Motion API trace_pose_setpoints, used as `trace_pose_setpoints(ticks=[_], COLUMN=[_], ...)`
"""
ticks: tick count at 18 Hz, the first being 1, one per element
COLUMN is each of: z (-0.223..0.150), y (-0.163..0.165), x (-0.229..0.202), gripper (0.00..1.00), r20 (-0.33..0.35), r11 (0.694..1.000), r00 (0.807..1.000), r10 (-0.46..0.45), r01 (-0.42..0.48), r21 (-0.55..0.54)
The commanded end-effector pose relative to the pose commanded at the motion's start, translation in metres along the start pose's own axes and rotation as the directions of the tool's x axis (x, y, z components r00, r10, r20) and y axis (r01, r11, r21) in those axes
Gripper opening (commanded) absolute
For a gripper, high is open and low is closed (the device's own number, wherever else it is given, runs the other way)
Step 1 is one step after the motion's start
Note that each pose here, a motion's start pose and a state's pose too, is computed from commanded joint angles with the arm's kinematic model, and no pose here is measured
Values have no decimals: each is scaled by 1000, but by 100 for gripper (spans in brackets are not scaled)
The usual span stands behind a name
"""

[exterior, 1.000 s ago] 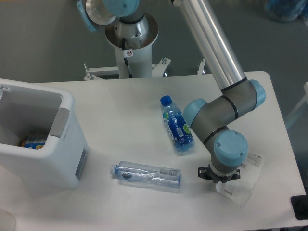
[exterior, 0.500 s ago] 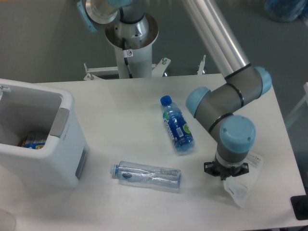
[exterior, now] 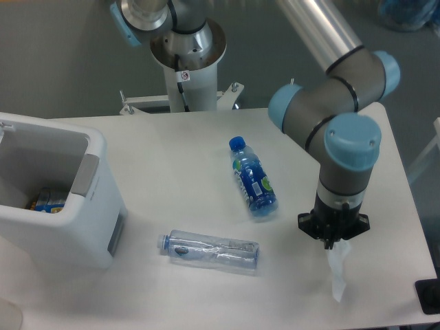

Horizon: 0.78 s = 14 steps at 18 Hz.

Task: Open the trash can
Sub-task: 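Lift the receipt and carry it over the open bin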

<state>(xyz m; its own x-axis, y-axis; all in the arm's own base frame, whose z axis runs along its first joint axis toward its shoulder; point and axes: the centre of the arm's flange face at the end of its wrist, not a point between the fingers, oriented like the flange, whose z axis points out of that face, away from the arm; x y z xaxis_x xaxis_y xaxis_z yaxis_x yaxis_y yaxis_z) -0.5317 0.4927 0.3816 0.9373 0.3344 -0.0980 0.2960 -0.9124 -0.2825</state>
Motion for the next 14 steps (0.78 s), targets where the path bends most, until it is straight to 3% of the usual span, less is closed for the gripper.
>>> trace_pose_setpoints(ticks=[7, 14], z=[-71, -173], y=[-16, -32], x=[35, 122], gripper=[0, 0], r20=[-24, -49], r11=[989, 940], r00=[999, 987], r10=[44, 152], r01=[-40, -129], r21=[139, 314])
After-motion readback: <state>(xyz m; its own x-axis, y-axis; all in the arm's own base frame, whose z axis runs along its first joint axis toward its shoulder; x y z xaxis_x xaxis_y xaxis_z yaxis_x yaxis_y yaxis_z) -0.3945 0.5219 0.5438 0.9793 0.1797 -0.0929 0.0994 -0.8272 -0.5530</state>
